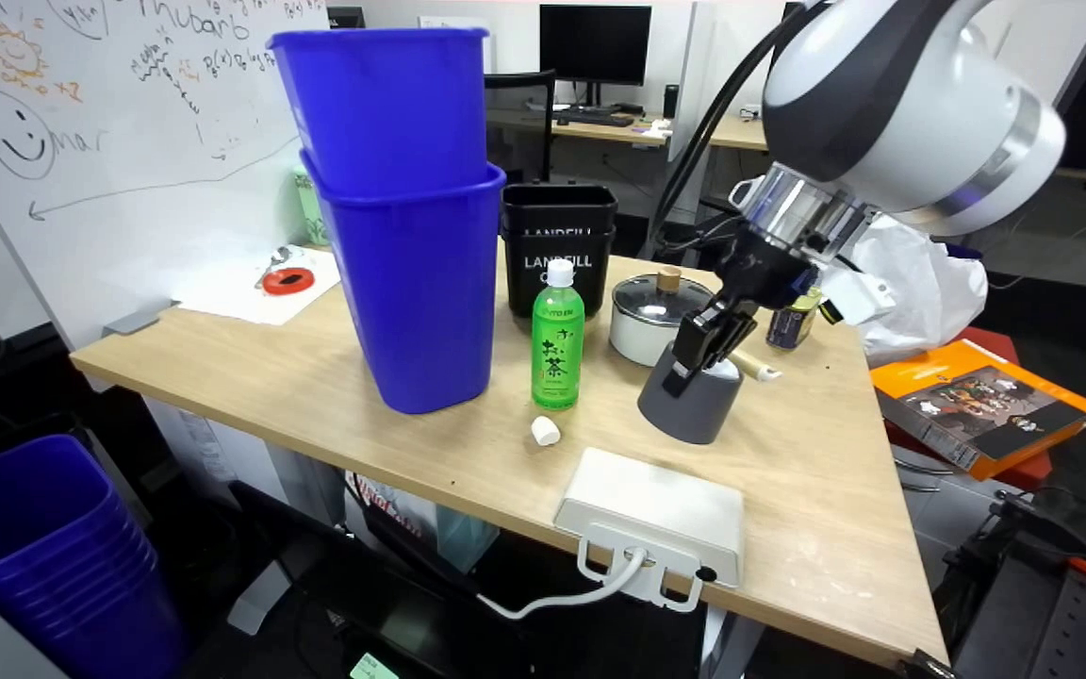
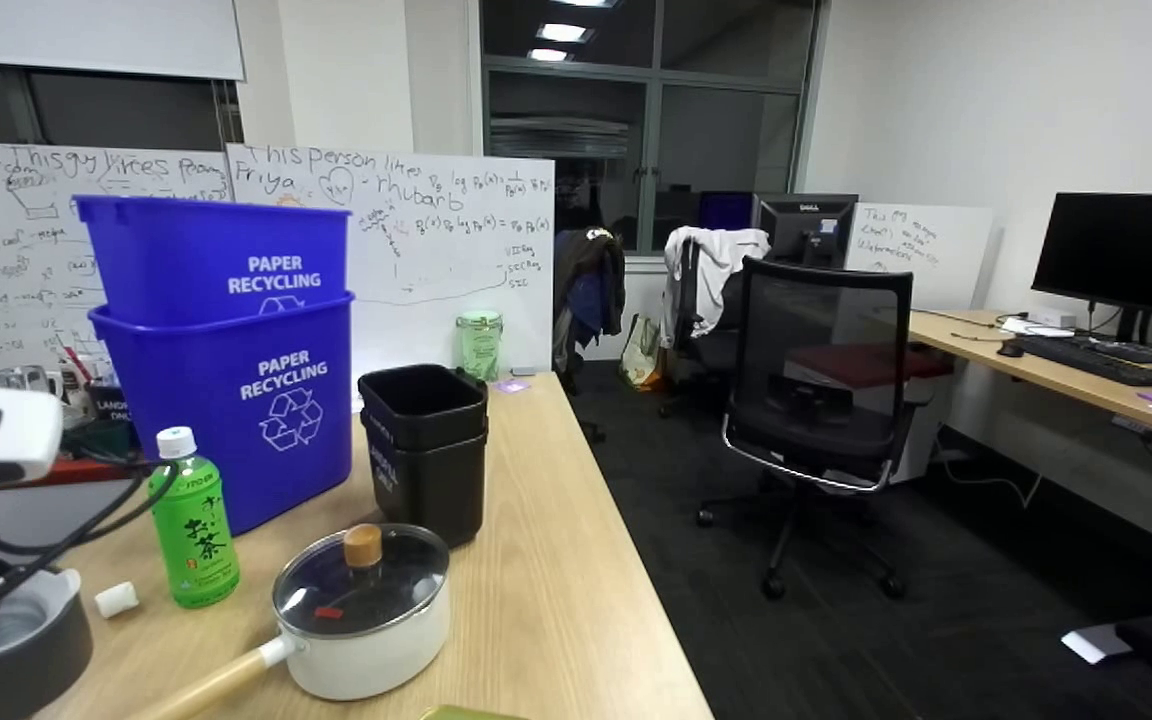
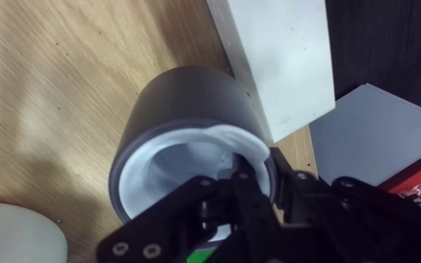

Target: Move the gray object to the left

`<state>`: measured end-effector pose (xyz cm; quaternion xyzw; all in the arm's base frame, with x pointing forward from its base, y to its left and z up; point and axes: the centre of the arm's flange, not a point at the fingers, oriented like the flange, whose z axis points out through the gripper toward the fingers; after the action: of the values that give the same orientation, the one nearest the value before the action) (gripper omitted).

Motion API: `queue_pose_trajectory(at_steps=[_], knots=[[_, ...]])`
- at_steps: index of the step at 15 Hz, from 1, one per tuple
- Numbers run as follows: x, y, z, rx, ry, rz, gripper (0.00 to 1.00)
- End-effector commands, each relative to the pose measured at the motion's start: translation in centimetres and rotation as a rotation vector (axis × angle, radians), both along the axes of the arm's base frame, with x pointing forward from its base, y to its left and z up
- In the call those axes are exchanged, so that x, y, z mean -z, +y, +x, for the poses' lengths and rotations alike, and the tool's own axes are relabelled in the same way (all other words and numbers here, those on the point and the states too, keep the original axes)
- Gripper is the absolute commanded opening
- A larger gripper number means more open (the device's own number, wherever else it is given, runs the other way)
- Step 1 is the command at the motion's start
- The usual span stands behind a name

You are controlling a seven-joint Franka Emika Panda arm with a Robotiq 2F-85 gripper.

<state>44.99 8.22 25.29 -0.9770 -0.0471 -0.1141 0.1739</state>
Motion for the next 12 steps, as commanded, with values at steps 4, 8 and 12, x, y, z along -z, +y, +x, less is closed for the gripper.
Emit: queue_pose_trajectory(at_steps=[4, 8, 12], knots=[[7.3, -1.7, 2.2, -0.149, -0.021, -0.024, 0.04], [7.9, -1.2, 3.7, -0.227, -0.049, -0.035, 0.04], [7.3, -1.2, 3.7, -0.250, -0.032, -0.039, 0.47]])
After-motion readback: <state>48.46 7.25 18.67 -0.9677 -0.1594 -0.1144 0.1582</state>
